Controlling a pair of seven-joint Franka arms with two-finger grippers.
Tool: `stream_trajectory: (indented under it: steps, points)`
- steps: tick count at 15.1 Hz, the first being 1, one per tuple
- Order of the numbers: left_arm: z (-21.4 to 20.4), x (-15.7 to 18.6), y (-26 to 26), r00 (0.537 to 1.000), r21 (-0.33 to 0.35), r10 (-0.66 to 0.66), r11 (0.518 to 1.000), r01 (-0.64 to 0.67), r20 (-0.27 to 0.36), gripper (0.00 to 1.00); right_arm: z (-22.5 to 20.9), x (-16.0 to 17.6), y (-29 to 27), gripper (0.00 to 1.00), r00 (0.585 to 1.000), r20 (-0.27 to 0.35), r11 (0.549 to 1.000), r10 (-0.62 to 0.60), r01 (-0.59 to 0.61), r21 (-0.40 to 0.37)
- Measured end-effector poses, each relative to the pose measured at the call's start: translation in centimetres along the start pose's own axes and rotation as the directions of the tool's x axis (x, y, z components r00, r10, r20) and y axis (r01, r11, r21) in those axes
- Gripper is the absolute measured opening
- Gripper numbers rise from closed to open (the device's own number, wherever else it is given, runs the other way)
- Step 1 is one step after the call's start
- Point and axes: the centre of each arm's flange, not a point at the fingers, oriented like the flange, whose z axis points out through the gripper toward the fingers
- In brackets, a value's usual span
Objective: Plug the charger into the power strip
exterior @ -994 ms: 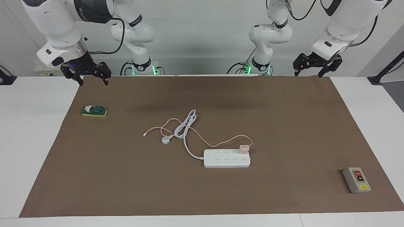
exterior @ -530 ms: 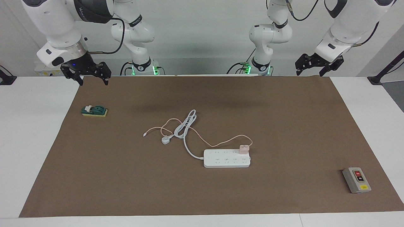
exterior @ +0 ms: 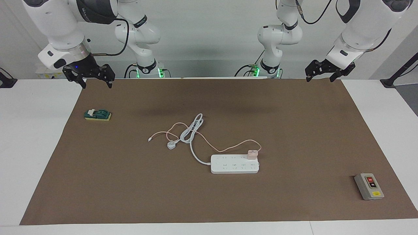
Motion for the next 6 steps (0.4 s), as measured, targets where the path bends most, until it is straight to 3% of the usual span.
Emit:
stream_trajectory:
  steps: [6]
  points:
    - [-0.55,-0.25,-0.86,1.000,-0.001,-0.021,1.000,0.021,-0.021,1.00,0.00,0.00,0.00,1.00,1.000,0.000,1.000,0.000,0.000,0.000]
